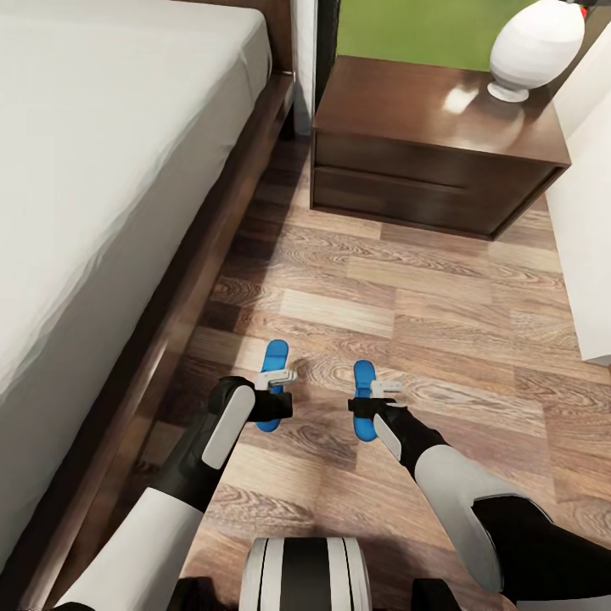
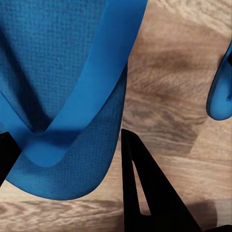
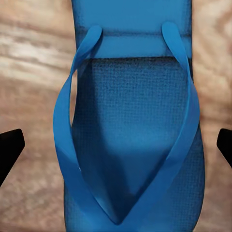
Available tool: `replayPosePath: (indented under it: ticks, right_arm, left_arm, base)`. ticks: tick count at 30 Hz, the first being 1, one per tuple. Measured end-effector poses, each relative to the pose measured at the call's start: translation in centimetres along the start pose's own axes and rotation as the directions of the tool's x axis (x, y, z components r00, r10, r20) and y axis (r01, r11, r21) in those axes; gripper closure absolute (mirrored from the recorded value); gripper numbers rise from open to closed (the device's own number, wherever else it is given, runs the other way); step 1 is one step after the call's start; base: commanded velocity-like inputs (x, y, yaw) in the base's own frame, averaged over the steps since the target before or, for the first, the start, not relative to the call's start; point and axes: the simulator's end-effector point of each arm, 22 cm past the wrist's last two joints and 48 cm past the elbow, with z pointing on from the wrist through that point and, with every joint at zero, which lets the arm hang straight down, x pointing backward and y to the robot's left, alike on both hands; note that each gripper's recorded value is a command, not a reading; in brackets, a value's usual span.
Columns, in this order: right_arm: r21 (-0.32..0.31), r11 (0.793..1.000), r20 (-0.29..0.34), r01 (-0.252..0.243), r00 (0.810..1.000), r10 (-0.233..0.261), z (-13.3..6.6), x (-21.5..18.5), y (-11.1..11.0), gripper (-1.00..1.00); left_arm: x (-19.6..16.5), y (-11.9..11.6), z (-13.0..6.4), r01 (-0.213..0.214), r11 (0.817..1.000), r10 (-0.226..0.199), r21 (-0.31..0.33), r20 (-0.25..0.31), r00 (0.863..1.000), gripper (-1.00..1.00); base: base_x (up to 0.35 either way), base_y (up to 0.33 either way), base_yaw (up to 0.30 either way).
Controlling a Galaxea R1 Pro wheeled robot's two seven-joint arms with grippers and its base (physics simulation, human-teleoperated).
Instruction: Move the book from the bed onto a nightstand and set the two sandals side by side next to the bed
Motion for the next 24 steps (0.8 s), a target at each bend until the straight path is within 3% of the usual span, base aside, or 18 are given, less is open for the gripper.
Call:
replayPosePath:
  ticks: [24]
  right_arm:
    - [0.003, 1.000, -0.029, -0.004, 1.000, 0.004, 1.1, 1.7, -0.1, -1.00]
  left_arm:
    - [0.9, 0.5, 1.4, 0.008, 1.000, -0.008, -0.003, -0.027, 1.000, 1.00]
  base:
    - [0.000, 0.000, 0.000]
